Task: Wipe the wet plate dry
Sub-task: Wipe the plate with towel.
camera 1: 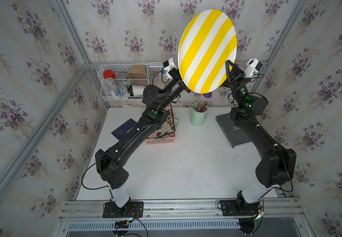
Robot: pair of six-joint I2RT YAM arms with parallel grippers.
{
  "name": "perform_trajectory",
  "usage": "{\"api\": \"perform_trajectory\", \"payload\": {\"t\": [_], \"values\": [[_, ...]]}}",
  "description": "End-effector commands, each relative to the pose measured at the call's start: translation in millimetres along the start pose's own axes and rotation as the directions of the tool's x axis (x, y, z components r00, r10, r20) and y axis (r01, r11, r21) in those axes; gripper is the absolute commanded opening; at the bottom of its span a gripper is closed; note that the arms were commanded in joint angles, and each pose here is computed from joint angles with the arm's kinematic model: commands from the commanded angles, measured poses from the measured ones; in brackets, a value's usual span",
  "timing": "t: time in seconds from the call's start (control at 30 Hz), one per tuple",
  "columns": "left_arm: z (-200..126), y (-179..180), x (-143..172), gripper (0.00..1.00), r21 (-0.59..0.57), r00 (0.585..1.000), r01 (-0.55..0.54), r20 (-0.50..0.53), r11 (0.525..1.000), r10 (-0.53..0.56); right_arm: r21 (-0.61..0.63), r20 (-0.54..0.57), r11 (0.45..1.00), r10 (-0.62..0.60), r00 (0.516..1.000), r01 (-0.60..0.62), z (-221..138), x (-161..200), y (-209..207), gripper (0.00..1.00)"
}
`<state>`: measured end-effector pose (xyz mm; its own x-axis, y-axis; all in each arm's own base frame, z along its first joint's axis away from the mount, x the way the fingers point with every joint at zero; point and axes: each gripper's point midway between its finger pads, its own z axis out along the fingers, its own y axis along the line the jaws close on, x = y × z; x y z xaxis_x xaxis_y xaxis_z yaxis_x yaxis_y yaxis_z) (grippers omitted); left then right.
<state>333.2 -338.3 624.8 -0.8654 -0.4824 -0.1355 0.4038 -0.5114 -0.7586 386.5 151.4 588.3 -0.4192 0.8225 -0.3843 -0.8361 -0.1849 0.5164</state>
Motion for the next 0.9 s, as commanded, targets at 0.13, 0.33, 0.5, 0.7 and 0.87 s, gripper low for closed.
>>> {"api": "perform_trajectory", "payload": {"t": [0.13, 0.33, 0.5, 0.7, 0.87], "values": [[-17, -70, -5, 0.00, 0.143, 0.989, -0.137, -0.032, 0.980, 0.143, 0.098, -0.086, 0.988, 0.129, 0.988, -0.120, -31, 70, -14, 0.00], [-3, -58, 2, 0.00, 0.159, 0.992, -0.090, -0.071, 0.983, 0.102, 0.074, -0.117, 0.982, 0.181, 0.977, -0.173, -9, 101, -17, 0.00], [2, -44, 33, 0.00, 0.104, 0.977, -0.120, -0.166, 0.987, 0.136, 0.051, -0.033, 0.989, 0.140, 0.990, -0.138, 17, 51, -22, 0.00], [-21, -56, 30, 0.00, 0.094, 0.967, -0.187, -0.158, 0.978, 0.200, 0.052, 0.045, 0.994, 0.089, 0.995, -0.091, 1, -3, -18, 0.00], [-40, -87, 24, 0.00, 0.108, 0.937, -0.291, -0.169, 0.951, 0.306, 0.165, 0.107, 0.978, 0.114, 0.988, -0.131, -49, -6, -38, 0.00]]}}
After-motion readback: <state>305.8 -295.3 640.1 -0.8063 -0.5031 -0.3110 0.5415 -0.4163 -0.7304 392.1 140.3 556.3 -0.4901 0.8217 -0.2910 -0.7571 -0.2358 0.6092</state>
